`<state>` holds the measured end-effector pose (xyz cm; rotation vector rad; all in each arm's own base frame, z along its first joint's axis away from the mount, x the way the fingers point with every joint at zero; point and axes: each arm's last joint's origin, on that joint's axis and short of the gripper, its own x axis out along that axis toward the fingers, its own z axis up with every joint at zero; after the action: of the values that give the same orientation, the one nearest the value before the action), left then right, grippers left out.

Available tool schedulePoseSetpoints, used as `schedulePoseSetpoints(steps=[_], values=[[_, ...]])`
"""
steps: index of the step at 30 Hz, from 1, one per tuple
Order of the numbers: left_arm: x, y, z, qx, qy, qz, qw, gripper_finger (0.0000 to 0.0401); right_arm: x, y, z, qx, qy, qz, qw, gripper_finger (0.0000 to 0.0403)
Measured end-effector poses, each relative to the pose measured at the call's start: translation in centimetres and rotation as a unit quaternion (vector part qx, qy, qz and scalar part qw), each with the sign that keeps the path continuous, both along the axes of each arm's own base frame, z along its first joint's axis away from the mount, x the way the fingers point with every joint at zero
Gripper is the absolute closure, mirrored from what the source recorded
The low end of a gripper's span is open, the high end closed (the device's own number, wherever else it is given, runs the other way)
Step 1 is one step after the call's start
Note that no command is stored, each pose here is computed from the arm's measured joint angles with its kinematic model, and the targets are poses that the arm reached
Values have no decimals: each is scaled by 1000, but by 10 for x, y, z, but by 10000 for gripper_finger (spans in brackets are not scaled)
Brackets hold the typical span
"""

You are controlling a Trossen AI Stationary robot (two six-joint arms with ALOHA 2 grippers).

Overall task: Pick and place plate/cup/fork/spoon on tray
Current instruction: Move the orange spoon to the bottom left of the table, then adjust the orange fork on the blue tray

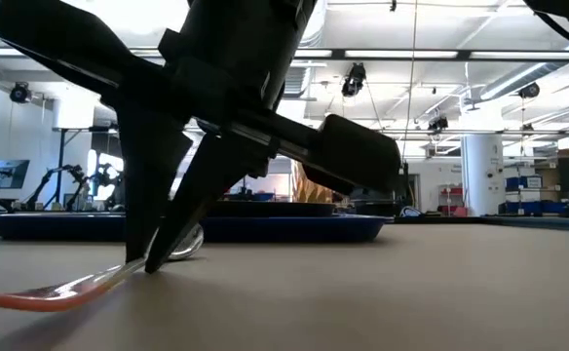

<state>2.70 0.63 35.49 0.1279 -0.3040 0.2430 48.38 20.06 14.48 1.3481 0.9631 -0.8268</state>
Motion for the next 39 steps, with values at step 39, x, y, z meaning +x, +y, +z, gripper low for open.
schedulePoseSetpoints(steps=[39], values=[[81,0,-44,-122,304,17,945,401,-156,-155,311,-570,-19,208,795,391]])
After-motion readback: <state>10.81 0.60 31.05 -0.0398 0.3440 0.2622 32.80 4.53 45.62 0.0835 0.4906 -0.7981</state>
